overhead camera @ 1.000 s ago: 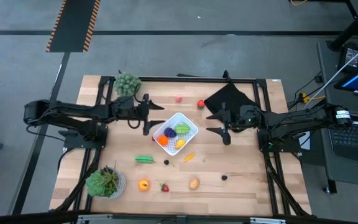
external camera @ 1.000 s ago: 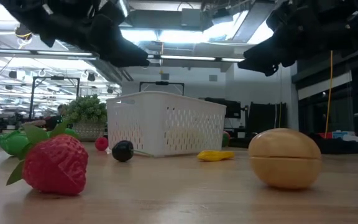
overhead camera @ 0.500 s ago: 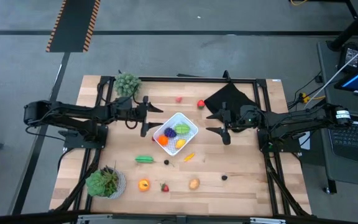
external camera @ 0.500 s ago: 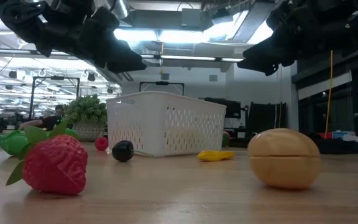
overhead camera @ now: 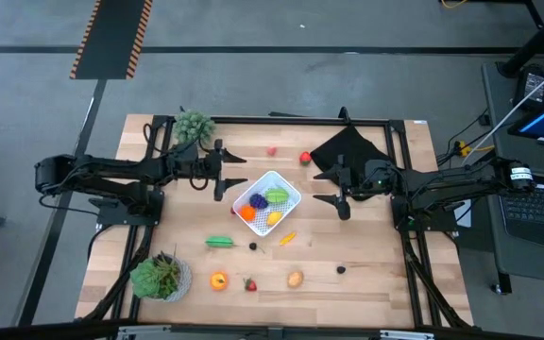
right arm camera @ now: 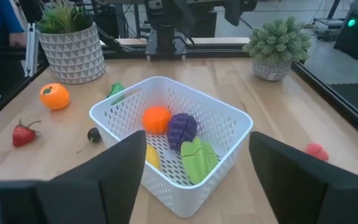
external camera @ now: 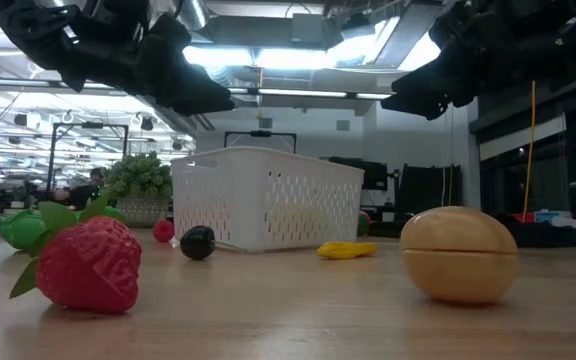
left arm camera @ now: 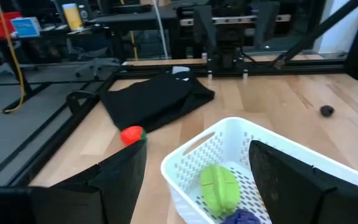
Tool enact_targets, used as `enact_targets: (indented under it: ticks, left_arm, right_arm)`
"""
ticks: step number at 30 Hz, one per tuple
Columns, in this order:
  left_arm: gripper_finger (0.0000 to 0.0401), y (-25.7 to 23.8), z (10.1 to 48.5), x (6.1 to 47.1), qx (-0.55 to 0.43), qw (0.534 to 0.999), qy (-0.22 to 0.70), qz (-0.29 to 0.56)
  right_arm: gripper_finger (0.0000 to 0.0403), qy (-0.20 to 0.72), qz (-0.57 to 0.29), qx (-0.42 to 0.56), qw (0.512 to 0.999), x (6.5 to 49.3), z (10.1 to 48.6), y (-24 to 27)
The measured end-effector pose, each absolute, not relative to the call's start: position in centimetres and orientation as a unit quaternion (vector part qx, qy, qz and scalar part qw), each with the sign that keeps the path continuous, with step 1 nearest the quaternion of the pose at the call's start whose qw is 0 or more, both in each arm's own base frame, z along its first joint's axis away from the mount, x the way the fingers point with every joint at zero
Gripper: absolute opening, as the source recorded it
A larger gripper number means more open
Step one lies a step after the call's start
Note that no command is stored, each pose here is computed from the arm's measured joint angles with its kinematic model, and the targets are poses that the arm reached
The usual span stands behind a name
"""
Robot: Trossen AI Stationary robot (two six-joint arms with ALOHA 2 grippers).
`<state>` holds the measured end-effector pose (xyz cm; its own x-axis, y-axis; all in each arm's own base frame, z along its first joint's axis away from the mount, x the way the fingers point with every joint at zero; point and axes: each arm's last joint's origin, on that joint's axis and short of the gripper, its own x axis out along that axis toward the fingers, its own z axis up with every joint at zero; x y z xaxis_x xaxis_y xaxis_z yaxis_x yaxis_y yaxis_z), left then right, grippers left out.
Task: Pick and placing Produce into tupperware
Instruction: Put the top strawberry into the white bin
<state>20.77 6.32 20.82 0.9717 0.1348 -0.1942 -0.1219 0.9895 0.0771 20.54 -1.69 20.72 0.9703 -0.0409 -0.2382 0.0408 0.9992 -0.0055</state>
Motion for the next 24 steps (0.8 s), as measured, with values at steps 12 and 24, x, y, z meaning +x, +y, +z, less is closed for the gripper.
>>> enact_targets:
  ticks: [12,24]
  left_arm:
    - [0.0275,8.2,20.8,20.1,0.028,0.989,0.101,0.108]
    - [0.0275,8.9,20.8,19.8,0.022,0.991,0.098,0.086]
  right_arm:
    - [0.0303,0.121,-0.077,0.012,0.990,21.0,22.1,-2.6]
    - [0.0303,0.211,-0.221,0.131,0.943,23.3,25.6,-7.7]
